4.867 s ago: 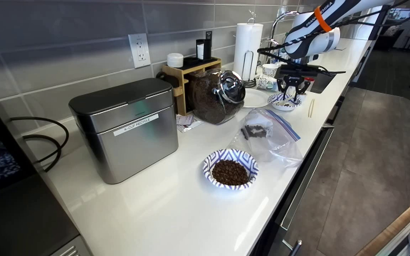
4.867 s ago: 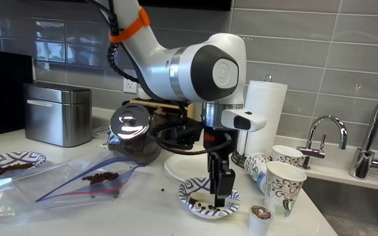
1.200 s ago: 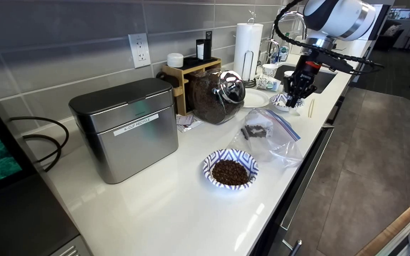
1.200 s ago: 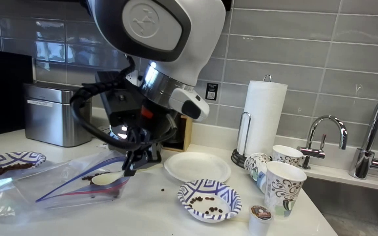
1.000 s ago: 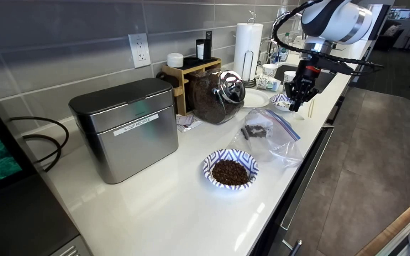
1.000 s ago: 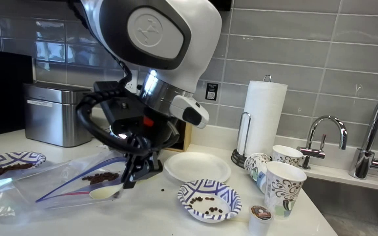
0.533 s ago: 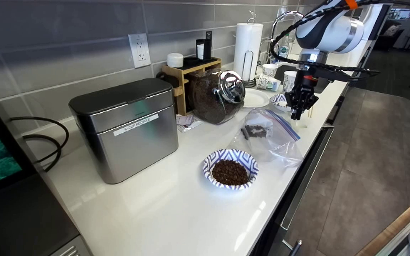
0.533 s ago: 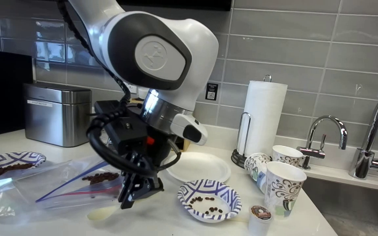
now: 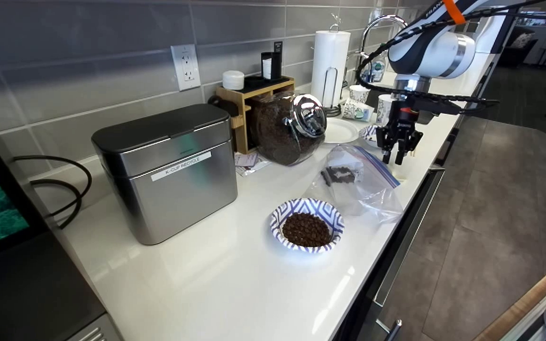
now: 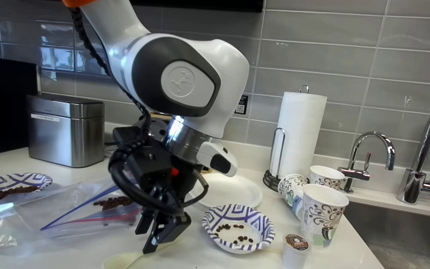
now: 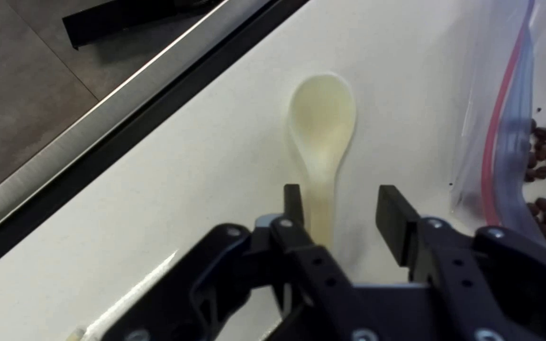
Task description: Remove the white spoon from the bowl and place it on the countertop, get some of the contents from the clear plastic and place them on the white spoon.
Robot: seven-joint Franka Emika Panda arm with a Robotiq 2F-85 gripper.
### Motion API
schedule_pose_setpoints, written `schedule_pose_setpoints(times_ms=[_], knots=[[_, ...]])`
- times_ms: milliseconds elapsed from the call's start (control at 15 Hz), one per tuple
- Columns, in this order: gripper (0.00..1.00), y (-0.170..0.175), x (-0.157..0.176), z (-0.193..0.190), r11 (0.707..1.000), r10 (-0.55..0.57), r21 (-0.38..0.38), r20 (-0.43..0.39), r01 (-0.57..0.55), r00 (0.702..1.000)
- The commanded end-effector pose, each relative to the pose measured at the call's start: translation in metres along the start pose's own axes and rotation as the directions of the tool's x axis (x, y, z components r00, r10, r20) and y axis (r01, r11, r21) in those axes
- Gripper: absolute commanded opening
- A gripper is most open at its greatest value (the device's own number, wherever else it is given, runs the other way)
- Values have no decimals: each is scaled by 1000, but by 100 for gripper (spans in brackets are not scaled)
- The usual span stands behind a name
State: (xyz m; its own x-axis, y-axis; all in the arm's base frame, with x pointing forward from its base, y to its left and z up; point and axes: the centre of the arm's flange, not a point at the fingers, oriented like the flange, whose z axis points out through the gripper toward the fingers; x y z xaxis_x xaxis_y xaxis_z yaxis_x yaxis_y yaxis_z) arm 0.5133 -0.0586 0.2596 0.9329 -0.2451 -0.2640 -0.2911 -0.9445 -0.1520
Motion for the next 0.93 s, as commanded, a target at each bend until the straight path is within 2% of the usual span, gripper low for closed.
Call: schedule_pose_setpoints(times_ms=[0, 200, 467, 533, 600, 867], knots=[[77, -2, 6, -1, 1000, 13, -22, -14, -13, 1000], [98, -3, 1, -15, 1000, -9, 26, -14, 10, 1000], [100, -11, -2, -36, 996, 69, 57, 47, -71, 997], [75, -14, -3, -42, 992, 98, 76, 84, -104, 992], [74, -16, -4, -45, 987, 123, 90, 116, -134, 986], [42, -22, -9, -57, 946, 240, 156, 259, -286, 936]])
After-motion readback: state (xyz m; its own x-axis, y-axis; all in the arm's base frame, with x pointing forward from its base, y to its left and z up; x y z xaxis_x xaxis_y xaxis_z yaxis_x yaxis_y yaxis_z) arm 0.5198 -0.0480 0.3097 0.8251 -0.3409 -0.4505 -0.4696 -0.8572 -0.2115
